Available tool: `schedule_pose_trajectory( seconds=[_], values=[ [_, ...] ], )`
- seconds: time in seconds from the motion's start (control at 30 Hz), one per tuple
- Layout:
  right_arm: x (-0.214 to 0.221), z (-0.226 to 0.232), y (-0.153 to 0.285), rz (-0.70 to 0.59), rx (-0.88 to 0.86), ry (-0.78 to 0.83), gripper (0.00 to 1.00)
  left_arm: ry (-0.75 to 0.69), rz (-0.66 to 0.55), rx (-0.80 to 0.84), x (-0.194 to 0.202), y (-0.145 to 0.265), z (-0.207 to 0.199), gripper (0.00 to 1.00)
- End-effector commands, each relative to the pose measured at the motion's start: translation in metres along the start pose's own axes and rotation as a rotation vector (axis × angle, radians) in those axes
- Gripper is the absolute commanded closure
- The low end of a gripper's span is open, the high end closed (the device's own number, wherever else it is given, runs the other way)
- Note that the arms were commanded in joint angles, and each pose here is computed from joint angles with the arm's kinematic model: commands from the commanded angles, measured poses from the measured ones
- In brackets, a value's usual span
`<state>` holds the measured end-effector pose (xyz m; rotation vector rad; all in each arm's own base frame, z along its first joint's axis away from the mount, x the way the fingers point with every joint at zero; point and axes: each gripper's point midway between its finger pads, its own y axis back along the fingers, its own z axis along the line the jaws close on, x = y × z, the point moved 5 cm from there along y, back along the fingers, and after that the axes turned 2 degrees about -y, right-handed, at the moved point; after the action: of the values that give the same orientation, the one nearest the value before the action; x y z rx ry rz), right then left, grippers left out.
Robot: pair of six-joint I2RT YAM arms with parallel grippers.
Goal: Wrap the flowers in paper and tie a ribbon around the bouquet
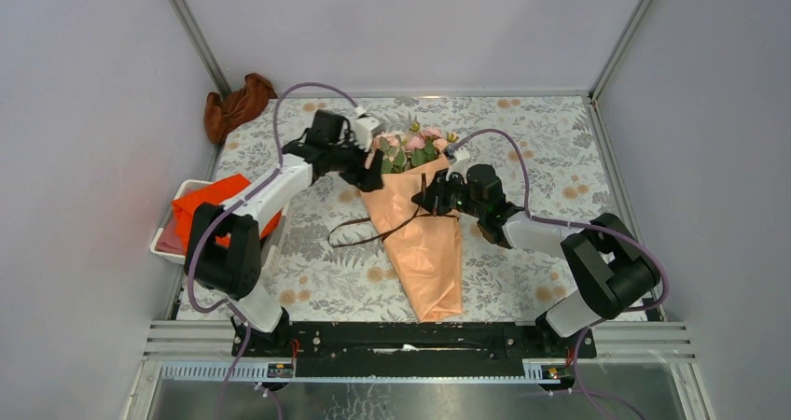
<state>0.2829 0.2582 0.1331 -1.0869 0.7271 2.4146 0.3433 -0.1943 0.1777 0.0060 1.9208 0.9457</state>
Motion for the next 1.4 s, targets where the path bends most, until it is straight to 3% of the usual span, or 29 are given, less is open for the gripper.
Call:
schedule_pose_trajectory(
  seconds=[0.0,0.27,0.47,0.57,0.63,0.7,0.73,0.97,1.13,1.23,1.37],
  values=[
    [-0.023,0.014,-0.001,-0.055,-0.027,0.008,1.00,0.012,0.248,-0.308,0.080,0.028,0.051,0.20],
    [-0.026,0.021,-0.005,-0.031,-0.027,0.020,1.00,0.011,0.481,-0.406,0.159,0.024,0.064,0.17],
    [-0.034,0.028,-0.002,-0.039,-0.030,0.042,1.00,0.001,0.576,-0.345,0.187,0.019,0.055,0.34],
    [-0.041,0.032,0.001,-0.054,-0.030,0.060,1.00,-0.056,0.659,-0.348,0.205,0.018,0.049,0.51],
    [-0.046,0.035,0.004,-0.060,-0.027,0.069,1.00,-0.079,0.702,-0.323,0.213,0.016,0.044,0.71],
    [-0.051,0.037,0.006,-0.064,-0.014,0.074,1.00,-0.086,0.730,-0.284,0.218,0.015,0.039,0.98],
    [-0.055,0.039,0.008,-0.065,-0.006,0.076,1.00,-0.089,0.733,-0.276,0.219,0.016,0.038,1.00],
    [-0.087,0.057,0.028,-0.079,0.044,0.110,1.00,-0.184,0.648,-0.469,0.197,0.022,0.063,1.00],
    [-0.086,0.068,0.042,-0.036,0.013,0.133,1.00,-0.212,0.593,-0.588,0.186,0.024,0.085,1.00],
    [-0.080,0.047,0.055,0.001,0.160,0.066,1.00,-0.235,0.590,-0.652,0.188,0.029,0.095,1.00],
    [-0.066,-0.015,0.081,-0.003,0.353,-0.112,1.00,-0.288,0.610,-0.687,0.199,0.036,0.097,1.00]
  ],
)
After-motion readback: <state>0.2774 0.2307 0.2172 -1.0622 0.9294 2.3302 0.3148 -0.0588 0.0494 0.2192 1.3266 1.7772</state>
